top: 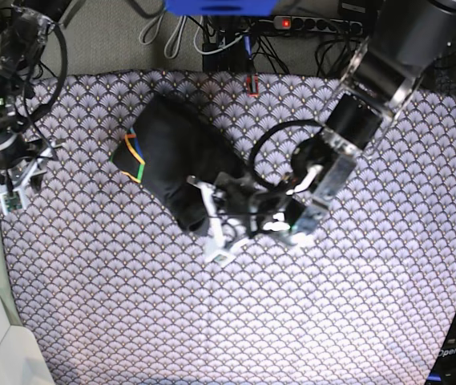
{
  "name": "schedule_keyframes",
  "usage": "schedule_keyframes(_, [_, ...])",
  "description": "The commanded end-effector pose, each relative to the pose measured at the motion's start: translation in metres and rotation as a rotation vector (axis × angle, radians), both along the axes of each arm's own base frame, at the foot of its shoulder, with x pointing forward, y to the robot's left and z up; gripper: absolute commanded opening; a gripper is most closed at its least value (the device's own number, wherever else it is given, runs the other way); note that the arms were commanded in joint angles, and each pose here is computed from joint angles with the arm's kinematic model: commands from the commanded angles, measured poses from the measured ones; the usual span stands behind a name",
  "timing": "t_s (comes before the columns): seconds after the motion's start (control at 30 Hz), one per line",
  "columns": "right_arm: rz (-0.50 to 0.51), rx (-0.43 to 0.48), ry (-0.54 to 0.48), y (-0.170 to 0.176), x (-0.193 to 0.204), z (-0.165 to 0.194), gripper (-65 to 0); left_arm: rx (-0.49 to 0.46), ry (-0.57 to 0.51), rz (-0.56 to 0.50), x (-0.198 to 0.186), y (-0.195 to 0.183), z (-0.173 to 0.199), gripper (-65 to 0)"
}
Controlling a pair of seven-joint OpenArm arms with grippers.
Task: Fold the T-shirt properly
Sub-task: 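Rotate the bundle with the left gripper and set it down upright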
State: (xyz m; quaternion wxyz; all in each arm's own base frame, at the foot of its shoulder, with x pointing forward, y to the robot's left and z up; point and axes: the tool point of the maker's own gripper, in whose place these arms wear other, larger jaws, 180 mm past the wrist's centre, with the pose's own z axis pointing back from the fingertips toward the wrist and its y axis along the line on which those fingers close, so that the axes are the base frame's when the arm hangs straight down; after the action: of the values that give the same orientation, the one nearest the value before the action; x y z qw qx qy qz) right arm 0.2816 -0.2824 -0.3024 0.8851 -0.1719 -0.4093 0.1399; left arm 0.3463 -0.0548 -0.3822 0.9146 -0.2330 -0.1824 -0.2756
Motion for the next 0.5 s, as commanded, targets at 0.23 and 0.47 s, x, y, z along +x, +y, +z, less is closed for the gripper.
schedule_keyframes(0.23, [-0.140, -0.028, -0.080, -0.047, -0.012, 0.025, -37.0, 0.195, -0.295, -0.256, 0.026, -0.035, 0.033, -64.6])
schedule_keyframes(0.47, [-0.234, -0.041, -0.078, -0.075, -0.033, 0.027, -37.0, 0.273, -0.536, -0.500, 0.023, -0.064, 0.031, -64.6])
